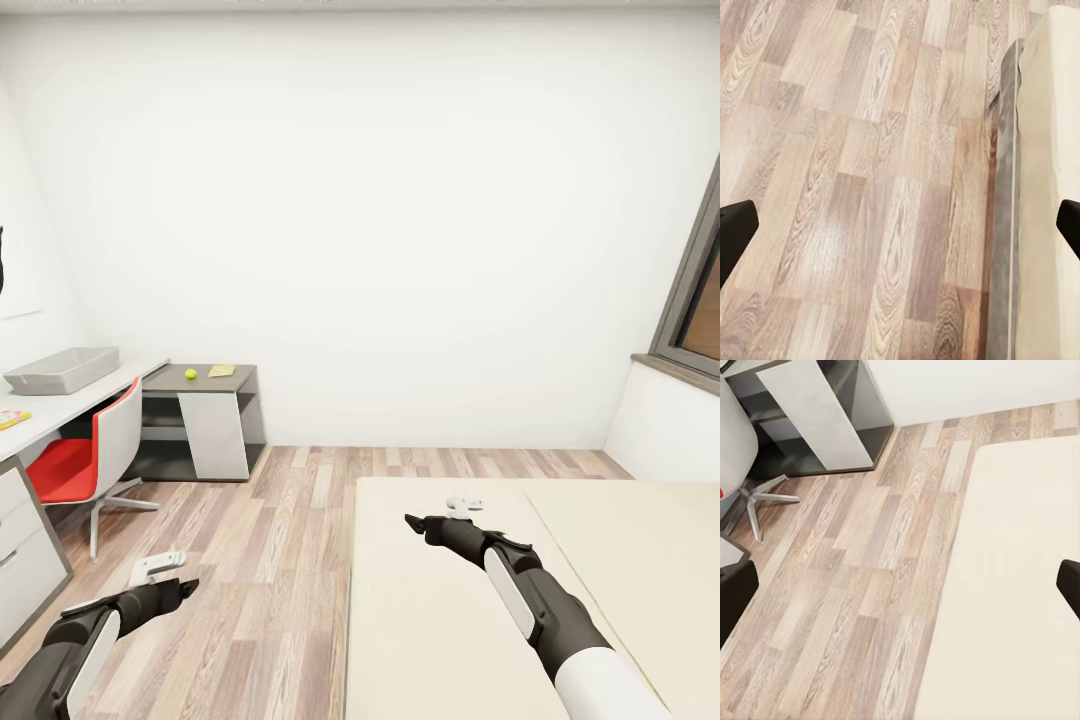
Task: Put all the toys in the child's room - the three board games (two on the bed and one on the table), the two jigsaw puzzles on the table, and the tennis ball on the table - inside the toy box on the table in the child's room.
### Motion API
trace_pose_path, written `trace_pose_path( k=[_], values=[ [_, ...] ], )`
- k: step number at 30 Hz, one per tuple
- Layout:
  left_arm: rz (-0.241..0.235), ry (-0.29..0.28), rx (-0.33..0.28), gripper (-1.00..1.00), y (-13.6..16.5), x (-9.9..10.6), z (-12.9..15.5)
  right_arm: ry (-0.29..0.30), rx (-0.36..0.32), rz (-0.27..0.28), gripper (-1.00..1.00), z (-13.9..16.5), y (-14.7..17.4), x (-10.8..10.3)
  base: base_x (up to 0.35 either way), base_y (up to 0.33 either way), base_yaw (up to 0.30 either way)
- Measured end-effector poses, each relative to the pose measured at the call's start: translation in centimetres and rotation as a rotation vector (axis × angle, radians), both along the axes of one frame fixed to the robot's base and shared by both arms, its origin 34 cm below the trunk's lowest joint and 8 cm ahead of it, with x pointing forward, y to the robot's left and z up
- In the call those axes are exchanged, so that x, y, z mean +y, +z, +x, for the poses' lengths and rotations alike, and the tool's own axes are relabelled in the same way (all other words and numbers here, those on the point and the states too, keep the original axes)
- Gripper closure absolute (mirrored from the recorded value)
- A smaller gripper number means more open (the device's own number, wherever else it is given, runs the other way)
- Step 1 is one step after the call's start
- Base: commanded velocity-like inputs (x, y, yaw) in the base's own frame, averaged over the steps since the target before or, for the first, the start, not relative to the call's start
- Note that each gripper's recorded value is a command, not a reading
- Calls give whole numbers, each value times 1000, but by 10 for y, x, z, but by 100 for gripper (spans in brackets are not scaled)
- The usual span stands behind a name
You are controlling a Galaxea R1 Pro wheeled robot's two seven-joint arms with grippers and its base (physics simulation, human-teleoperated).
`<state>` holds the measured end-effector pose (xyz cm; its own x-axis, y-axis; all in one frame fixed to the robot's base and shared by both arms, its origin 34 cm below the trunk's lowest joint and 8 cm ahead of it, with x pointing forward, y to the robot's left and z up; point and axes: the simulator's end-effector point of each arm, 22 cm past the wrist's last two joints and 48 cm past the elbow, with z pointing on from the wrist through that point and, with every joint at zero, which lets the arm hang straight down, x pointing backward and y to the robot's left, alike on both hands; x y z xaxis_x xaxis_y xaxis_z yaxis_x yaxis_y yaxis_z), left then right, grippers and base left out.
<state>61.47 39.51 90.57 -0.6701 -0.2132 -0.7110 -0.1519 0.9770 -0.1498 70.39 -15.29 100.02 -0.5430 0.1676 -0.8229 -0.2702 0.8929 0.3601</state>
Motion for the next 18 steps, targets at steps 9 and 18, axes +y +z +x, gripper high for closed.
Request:
trace_pose_path(
  k=[9, 18],
  values=[
    [0, 0, -1, -100, 0, 0, 0, 1, 1, -2, -100, 0, 0, 0, 0, 0, 0],
    [0, 0, -1, -100, 0, 0, 0, 1, 1, -2, -100, 0, 0, 0, 0, 0, 0]
  ],
)
